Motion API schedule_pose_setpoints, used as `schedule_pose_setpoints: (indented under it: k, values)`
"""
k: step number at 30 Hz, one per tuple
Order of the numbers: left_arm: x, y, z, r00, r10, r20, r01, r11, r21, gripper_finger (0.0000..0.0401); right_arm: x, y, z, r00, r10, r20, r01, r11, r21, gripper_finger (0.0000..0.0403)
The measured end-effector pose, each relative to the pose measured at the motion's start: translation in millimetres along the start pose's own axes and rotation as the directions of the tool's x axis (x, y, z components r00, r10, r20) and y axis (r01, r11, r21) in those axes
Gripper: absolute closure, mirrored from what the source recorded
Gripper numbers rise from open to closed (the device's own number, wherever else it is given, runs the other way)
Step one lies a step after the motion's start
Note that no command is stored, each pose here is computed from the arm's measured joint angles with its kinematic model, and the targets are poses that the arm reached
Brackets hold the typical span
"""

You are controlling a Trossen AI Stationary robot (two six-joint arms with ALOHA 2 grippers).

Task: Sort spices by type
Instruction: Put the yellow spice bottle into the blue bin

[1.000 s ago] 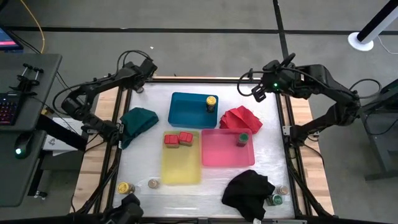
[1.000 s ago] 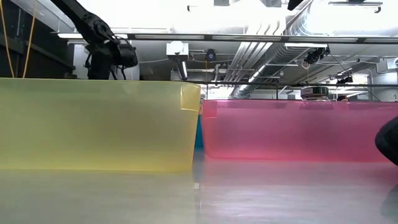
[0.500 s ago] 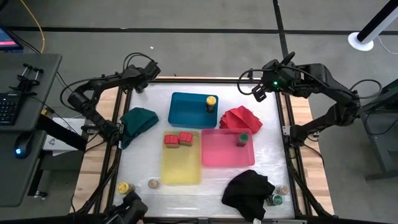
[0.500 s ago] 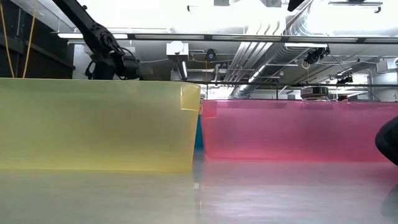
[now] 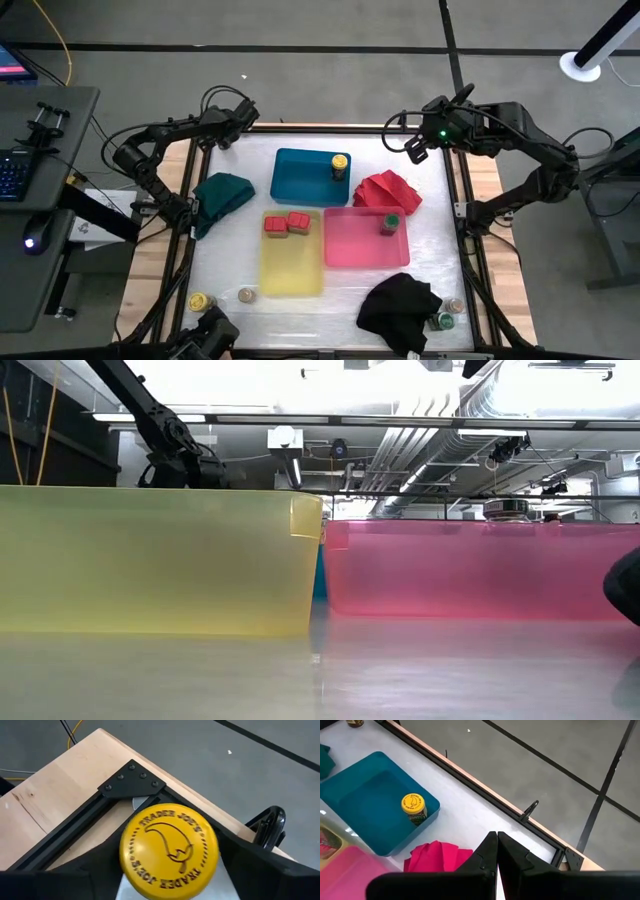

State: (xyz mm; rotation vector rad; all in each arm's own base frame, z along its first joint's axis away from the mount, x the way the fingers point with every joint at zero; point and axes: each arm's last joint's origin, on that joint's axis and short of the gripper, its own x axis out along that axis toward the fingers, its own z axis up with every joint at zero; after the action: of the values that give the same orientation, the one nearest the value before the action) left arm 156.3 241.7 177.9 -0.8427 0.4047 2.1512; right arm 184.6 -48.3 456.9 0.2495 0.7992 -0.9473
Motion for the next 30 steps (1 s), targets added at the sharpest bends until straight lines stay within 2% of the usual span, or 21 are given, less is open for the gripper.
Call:
schedule_pose_setpoints:
  k: [5, 6, 15, 18, 20, 22, 23, 25, 28, 30]
  values:
    - [1, 0, 1, 1.0, -0.005, -0.004, 0.005, 1.0, -0.009, 0.0207, 0, 0, 0, 1.0, 0.003, -0.002, -0.003, 1.0, 0.0, 0.0402]
    - [1, -1, 1, 1.0, -0.007, -0.006, 0.007, 1.0, -0.01, 0.0213, 0, 0, 0, 1.0, 0.003, -0.002, -0.003, 1.0, 0.0, 0.0402]
    - [-9, 3, 9, 0.998, -0.06, -0.035, 0.058, 0.997, -0.047, 0.0213, 0, 0, 0, 1.0, 0.003, -0.002, -0.003, 1.0, 0.0, 0.0402]
    - [-21, 3, 21, 0.989, -0.15, -0.013, 0.147, 0.982, -0.117, 0.0213, 0, 0, 0, 1.0, 0.003, -0.002, -0.003, 1.0, -0.004, 0.0402]
    - [-32, 0, 29, 0.968, -0.252, 0.002, 0.25, 0.958, -0.14, 0.0213, 0, 0, 0, 1.0, 0.003, -0.002, -0.003, 1.0, -0.01, 0.0402]
    - [-48, -6, 37, 0.921, -0.388, 0.034, 0.389, 0.911, -0.134, 0.0213, 0, 0, 0, 1.0, 0.003, -0.002, -0.003, 1.0, -0.02, 0.0402]
    - [-58, -10, 40, 0.883, -0.467, 0.045, 0.469, 0.877, -0.106, 0.0213, 0, 0, 0, 1.0, 0.003, -0.002, -0.003, 1.0, -0.024, 0.0402]
    - [-80, -18, 42, 0.776, -0.628, 0.052, 0.629, 0.777, -0.01, 0.0213, 0, 0, 0, 1.0, 0.003, -0.002, -0.003, 1.0, -0.025, 0.0402]
    - [-120, -24, 34, 0.559, -0.829, 0.003, 0.823, 0.555, 0.121, 0.0213, 0, 0, 0, 1.0, 0.003, -0.001, -0.003, 1.0, -0.025, 0.0402]
    - [-147, -26, 21, 0.414, -0.908, -0.071, 0.898, 0.394, 0.197, 0.0213, 0, 0, 0, 1.0, 0.003, -0.001, -0.003, 1.0, -0.026, 0.0402]
